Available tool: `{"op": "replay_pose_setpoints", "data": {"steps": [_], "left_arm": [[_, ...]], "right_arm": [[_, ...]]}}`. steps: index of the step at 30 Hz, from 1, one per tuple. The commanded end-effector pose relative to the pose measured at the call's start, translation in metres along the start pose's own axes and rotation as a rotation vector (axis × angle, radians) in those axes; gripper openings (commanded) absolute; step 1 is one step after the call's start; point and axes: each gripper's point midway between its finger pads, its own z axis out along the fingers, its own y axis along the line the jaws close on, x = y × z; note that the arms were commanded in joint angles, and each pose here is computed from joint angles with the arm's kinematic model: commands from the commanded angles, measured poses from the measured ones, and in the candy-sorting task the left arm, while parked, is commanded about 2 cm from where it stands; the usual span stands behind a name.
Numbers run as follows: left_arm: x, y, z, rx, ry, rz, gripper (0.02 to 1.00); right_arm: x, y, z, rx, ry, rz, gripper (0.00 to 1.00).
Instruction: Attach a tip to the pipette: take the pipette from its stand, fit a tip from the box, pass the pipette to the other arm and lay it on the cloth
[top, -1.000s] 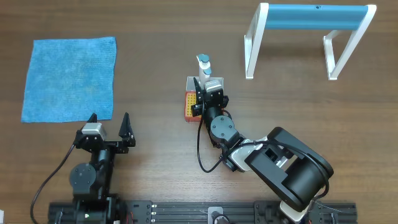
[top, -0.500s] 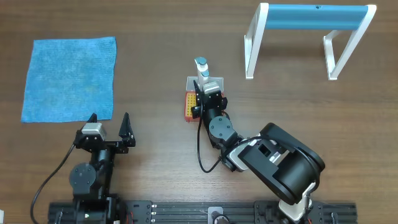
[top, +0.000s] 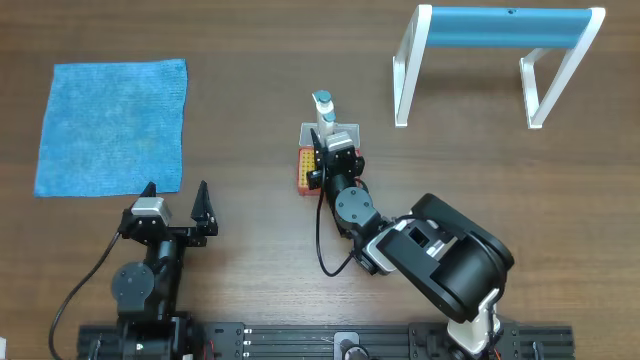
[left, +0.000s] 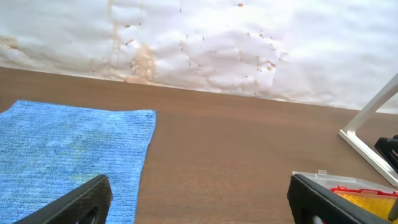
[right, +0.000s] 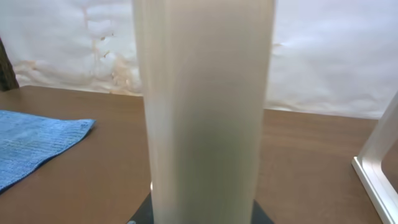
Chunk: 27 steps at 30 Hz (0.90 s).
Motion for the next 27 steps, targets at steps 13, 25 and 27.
{"op": "replay_pose_setpoints", "data": {"steps": [13,25,27], "left_arm": [[0.001,0.002,0.0,-0.007,0.002,0.012,0.917],[0.001,0.002,0.0,-0.007,0.002,0.012,0.917],[0.001,0.002,0.0,-0.007,0.002,0.012,0.917]], "right_arm": [[0.061,-0.007,-0.008,0.014,0.161,-0.019,0.073],[0.088,-0.014,-0.02,0.028,0.228,0.025,0.073],[0.088,-0.014,-0.02,0.028,0.228,0.025,0.073]]}}
